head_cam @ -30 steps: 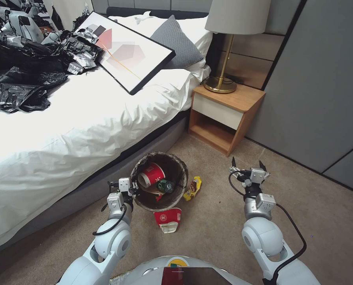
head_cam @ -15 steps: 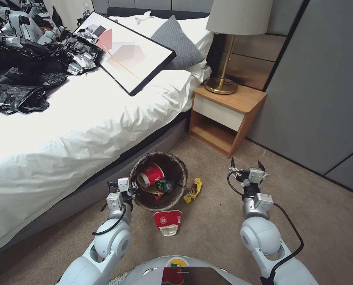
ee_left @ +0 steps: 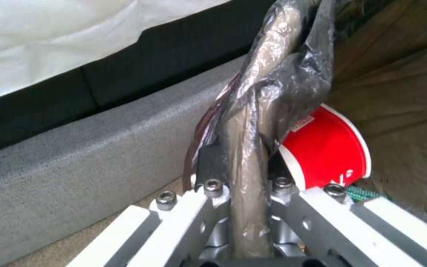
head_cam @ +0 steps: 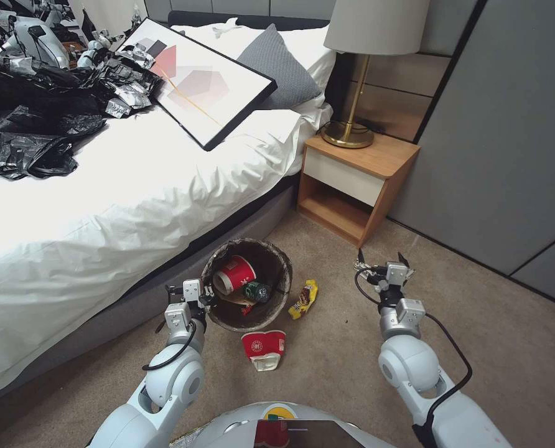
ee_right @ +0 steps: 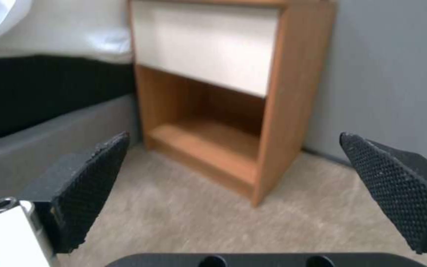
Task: Pick up the trash bin, then pick up the garbage from the floor and place it into the trash bin.
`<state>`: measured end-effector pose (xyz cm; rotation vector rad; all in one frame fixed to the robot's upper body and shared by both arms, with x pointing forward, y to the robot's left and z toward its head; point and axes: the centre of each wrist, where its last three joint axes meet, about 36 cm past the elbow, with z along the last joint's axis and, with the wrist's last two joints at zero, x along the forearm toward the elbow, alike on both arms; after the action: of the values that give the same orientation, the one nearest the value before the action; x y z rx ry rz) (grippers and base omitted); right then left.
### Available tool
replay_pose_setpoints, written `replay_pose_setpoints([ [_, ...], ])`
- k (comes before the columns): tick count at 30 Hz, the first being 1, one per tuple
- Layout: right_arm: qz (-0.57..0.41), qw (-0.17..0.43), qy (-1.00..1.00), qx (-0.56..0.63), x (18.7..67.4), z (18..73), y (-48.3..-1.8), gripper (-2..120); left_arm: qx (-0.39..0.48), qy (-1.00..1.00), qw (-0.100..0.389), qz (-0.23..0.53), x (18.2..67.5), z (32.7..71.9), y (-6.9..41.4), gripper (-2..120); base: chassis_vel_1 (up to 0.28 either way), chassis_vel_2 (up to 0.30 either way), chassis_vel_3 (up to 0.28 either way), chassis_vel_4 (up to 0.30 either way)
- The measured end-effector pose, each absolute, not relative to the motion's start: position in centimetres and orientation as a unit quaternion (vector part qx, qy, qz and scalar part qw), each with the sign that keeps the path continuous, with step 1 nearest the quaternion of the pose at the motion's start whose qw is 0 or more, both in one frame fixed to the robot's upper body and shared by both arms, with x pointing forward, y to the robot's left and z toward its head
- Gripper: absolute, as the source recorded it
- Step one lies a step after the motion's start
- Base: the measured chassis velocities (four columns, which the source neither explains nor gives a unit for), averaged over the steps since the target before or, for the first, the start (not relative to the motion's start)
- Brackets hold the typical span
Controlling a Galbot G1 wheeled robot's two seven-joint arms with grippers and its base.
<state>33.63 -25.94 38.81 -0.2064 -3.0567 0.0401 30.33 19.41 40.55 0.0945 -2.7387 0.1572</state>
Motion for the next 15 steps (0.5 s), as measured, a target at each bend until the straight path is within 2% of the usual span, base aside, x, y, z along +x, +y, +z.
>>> replay_pose_setpoints([
  [2, 0.013, 0.039, -0.997, -0.067, 33.6, 38.8, -25.9, 100, 0.034, -0.978, 0.197, 0.056, 30.3, 40.5, 19.4, 0, 0.0, 0.0, 0.0, 0.0],
  [5, -0.01, 0.104, -0.995, -0.003, 35.4, 37.4, -27.0, 100, 0.031, -0.978, 0.198, 0.055, 30.3, 40.5, 19.4, 0, 0.0, 0.0, 0.0, 0.0],
  [15, -0.05, 0.162, -0.984, 0.056, 38.8, 35.7, -27.4, 100, 0.031, -0.978, 0.198, 0.052, 30.3, 40.6, 19.6, 0, 0.0, 0.0, 0.0, 0.0],
])
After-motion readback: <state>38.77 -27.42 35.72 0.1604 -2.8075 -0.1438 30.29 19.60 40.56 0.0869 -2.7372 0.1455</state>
